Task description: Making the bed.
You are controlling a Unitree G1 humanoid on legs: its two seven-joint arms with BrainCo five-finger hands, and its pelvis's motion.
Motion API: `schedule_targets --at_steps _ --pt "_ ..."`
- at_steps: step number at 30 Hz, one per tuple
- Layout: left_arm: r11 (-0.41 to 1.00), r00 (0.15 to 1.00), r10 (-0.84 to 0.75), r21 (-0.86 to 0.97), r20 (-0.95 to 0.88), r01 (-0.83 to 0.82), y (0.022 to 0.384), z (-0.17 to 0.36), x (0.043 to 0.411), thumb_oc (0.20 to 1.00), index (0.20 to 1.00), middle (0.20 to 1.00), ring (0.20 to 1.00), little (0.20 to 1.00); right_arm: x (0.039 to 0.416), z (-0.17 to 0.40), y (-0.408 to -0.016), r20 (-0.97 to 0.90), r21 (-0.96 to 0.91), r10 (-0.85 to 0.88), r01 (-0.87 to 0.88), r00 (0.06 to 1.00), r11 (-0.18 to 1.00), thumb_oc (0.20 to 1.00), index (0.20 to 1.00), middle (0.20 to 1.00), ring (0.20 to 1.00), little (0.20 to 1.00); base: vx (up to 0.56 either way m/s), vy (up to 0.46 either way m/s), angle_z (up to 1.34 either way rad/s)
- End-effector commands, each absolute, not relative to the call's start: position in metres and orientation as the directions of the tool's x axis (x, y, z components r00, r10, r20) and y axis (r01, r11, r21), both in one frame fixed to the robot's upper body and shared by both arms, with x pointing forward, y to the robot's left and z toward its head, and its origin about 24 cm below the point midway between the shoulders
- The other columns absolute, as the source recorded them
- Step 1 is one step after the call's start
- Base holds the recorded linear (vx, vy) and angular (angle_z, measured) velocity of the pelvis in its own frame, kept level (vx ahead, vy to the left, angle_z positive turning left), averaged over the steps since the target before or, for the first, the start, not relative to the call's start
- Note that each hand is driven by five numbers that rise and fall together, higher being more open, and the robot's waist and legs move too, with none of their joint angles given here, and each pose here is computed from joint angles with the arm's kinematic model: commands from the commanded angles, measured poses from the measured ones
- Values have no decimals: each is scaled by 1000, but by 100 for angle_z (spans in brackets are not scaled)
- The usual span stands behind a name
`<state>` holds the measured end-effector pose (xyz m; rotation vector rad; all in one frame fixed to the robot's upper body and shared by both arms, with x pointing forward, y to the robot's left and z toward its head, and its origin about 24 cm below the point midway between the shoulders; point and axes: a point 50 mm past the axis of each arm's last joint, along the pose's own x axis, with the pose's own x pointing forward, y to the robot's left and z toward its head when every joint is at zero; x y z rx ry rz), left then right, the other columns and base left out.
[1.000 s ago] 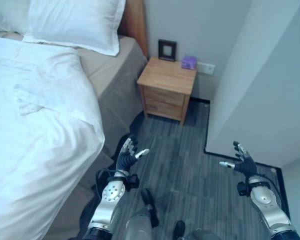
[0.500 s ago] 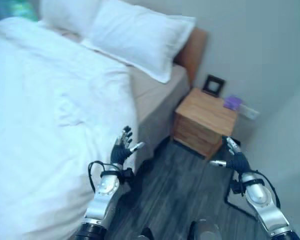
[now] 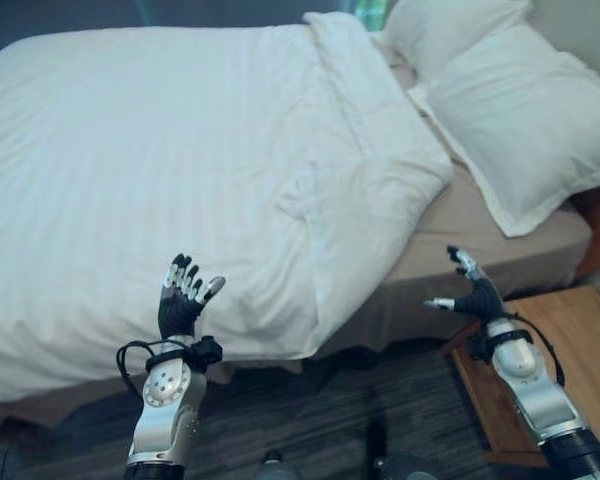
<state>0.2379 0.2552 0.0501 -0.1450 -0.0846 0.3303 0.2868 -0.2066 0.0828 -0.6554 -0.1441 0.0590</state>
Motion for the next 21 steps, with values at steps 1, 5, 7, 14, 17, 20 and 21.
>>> schedule_targets --at_steps 1,5,7,14,17,20,21 --pt "918 892 388 -187 234 -350 278 88 245 1000 1000 1000 1000 1000 309 137 -185 325 -609 188 53 927 792 1000 1000 1000 1000 1000 244 -301 27" --pt "860 843 507 -165 180 -482 308 79 238 1000 1000 1000 1000 1000 335 170 -183 377 -678 194 127 906 724 1000 1000 1000 1000 1000 128 -278 45" --pt "862 848 505 -145 163 -485 315 81 248 1000 1000 1000 1000 1000 343 173 -199 370 -700 128 186 920 690 1000 1000 1000 1000 1000 -105 -212 165" --pt "880 882 467 69 60 -470 333 65 235 1000 1000 1000 1000 1000 346 164 -225 307 -728 36 211 951 652 1000 1000 1000 1000 1000 113 6 86" --pt "897 897 419 88 142 -433 326 87 257 1000 1000 1000 1000 1000 351 170 -240 308 -735 -30 258 951 626 1000 1000 1000 1000 1000 -29 -64 42" --pt "915 901 382 50 206 -400 319 105 277 1000 1000 1000 1000 1000 364 186 -246 335 -740 -76 312 939 596 1000 1000 1000 1000 1000 132 -136 63" --pt "919 903 370 55 220 -390 318 109 278 1000 1000 1000 1000 1000 365 185 -245 335 -739 -79 313 939 596 1000 1000 1000 1000 1000 199 -209 18"
